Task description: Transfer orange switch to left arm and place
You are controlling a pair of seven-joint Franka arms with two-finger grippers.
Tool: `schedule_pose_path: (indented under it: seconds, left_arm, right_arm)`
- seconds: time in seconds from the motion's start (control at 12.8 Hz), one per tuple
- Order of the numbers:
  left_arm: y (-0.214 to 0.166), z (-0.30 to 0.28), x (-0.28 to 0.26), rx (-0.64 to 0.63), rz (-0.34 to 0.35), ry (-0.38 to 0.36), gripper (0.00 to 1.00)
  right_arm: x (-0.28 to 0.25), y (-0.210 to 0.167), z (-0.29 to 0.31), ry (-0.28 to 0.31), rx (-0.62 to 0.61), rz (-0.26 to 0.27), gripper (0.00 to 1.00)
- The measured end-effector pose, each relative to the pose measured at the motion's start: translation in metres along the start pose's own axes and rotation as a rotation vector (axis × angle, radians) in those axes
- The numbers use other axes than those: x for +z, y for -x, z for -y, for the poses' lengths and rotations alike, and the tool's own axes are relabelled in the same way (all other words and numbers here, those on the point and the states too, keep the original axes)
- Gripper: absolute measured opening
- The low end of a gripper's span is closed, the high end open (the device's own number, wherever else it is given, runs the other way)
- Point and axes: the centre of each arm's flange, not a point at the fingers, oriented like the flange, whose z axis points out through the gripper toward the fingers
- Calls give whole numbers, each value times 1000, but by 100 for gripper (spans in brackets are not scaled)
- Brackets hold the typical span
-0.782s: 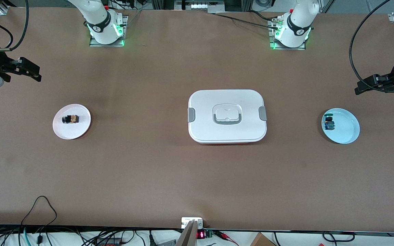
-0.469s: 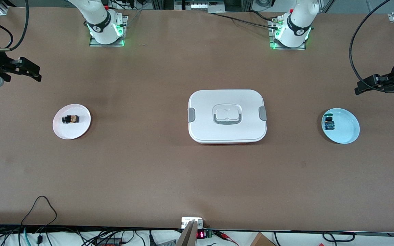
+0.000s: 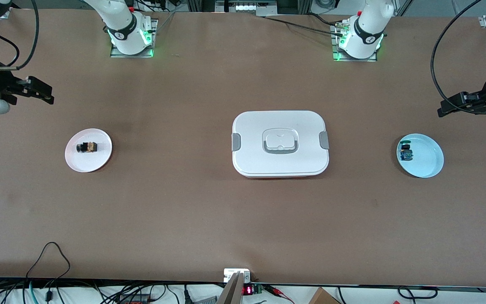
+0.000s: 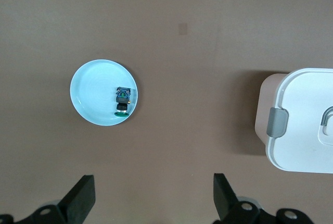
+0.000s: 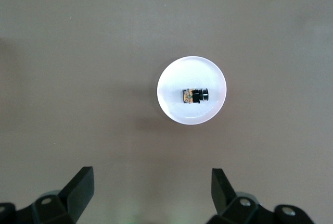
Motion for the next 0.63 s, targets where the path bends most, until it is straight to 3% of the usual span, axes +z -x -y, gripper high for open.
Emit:
schedule_pose_path:
  seconds: [0.63]
  left_arm:
    - [0,0,0,0,0,0,100]
  right_arm:
    - [70,-44,0,2,2,90,100]
